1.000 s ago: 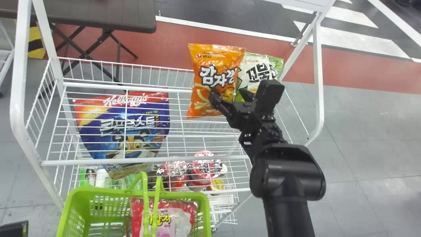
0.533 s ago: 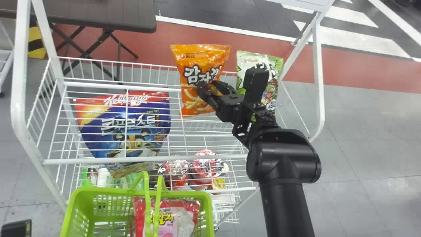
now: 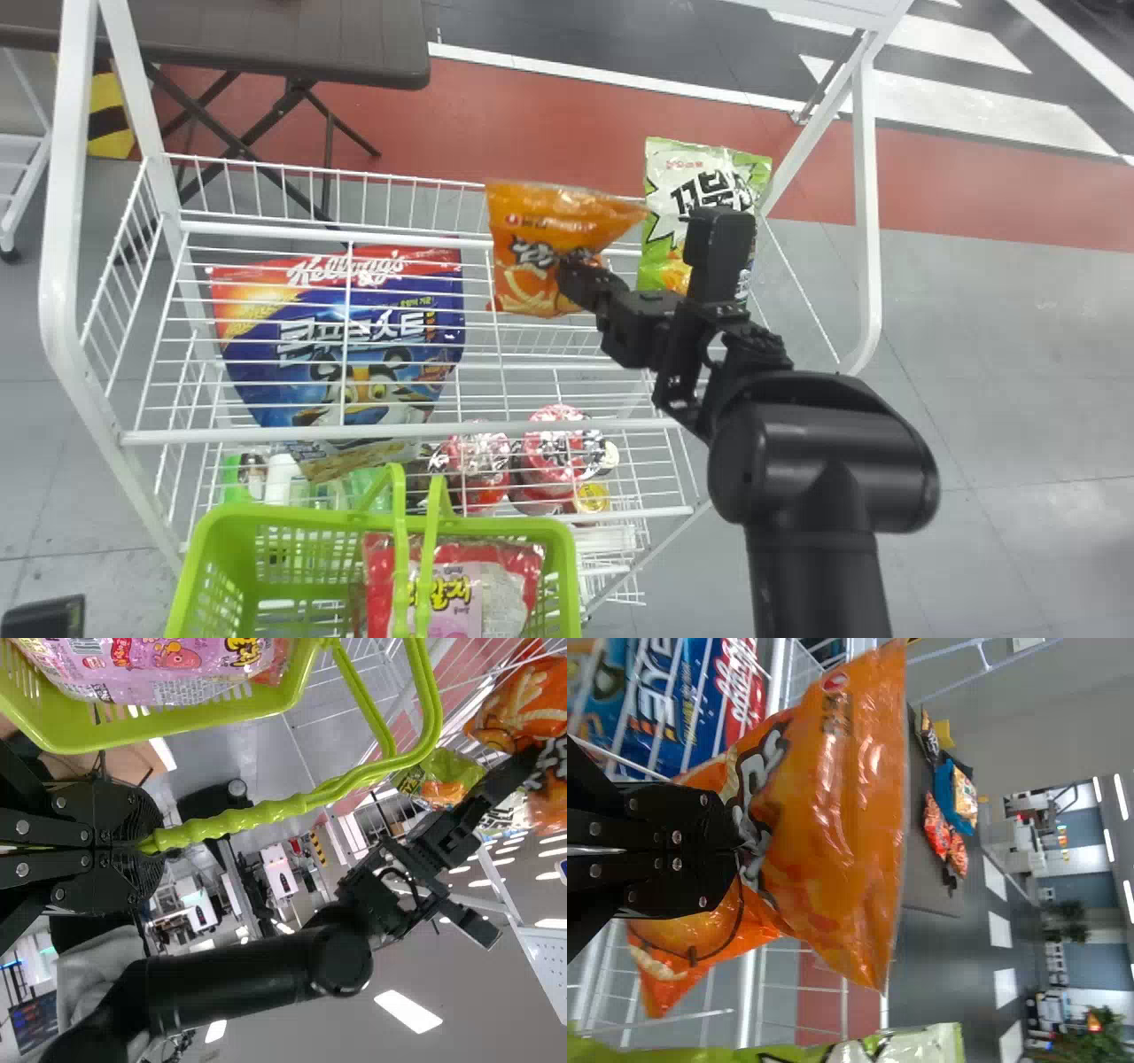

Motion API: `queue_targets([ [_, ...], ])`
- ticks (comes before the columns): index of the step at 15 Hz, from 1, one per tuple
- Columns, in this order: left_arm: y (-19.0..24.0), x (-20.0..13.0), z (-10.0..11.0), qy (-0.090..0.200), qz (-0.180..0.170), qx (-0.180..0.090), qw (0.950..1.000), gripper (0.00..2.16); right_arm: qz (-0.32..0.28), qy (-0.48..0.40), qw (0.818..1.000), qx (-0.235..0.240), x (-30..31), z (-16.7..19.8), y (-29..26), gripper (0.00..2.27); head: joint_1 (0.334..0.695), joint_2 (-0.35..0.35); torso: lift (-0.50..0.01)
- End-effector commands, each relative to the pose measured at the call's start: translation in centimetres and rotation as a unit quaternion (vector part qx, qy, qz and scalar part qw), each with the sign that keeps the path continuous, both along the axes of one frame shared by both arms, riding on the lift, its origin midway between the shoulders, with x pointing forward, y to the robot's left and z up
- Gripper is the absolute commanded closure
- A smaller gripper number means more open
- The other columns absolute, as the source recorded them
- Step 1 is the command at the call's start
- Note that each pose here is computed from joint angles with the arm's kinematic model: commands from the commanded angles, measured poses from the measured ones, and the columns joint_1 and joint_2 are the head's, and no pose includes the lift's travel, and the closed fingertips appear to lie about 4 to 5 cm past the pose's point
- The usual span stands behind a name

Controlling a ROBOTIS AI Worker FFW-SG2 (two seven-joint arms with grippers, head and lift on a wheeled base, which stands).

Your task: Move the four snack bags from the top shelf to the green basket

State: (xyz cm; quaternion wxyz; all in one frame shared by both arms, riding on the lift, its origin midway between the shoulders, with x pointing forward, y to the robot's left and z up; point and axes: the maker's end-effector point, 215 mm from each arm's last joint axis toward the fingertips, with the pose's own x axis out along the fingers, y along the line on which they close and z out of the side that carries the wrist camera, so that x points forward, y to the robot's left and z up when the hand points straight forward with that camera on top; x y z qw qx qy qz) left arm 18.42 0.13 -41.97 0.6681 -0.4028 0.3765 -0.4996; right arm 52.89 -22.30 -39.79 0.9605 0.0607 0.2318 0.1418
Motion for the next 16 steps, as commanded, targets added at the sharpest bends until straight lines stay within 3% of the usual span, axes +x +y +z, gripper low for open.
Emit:
queue_targets([
  [1, 0.3, 0.1, 0.2, -0.003, 0.003, 0.001, 1.0000, 1.16, -0.004, 0.043, 0.999, 0.025, -4.2, 0.9, -0.2, 2.20, 0.695, -0.342, 0.000],
  [6, 0.2, -0.5, 0.6, -0.003, 0.003, -0.003, 1.0000, 1.16, 0.013, 0.098, 0.992, 0.083, -13.3, 4.0, -0.1, 2.20, 0.695, -0.350, 0.000],
  [10, -0.1, -0.7, 0.7, -0.004, 0.001, -0.006, 1.0000, 1.16, 0.020, 0.178, 0.976, 0.127, -21.2, 4.0, -0.3, 2.20, 0.695, -0.350, 0.000],
  [14, -0.2, -0.5, 0.7, -0.006, 0.005, -0.004, 1.0000, 1.16, 0.024, 0.139, 0.973, 0.183, -23.3, 7.9, -3.2, 2.20, 0.695, -0.350, 0.000],
  [16, -0.4, -0.3, 0.8, -0.010, 0.005, -0.004, 0.9999, 1.16, 0.024, 0.150, 0.968, 0.201, -25.3, 7.7, -3.7, 2.20, 0.695, -0.350, 0.000],
])
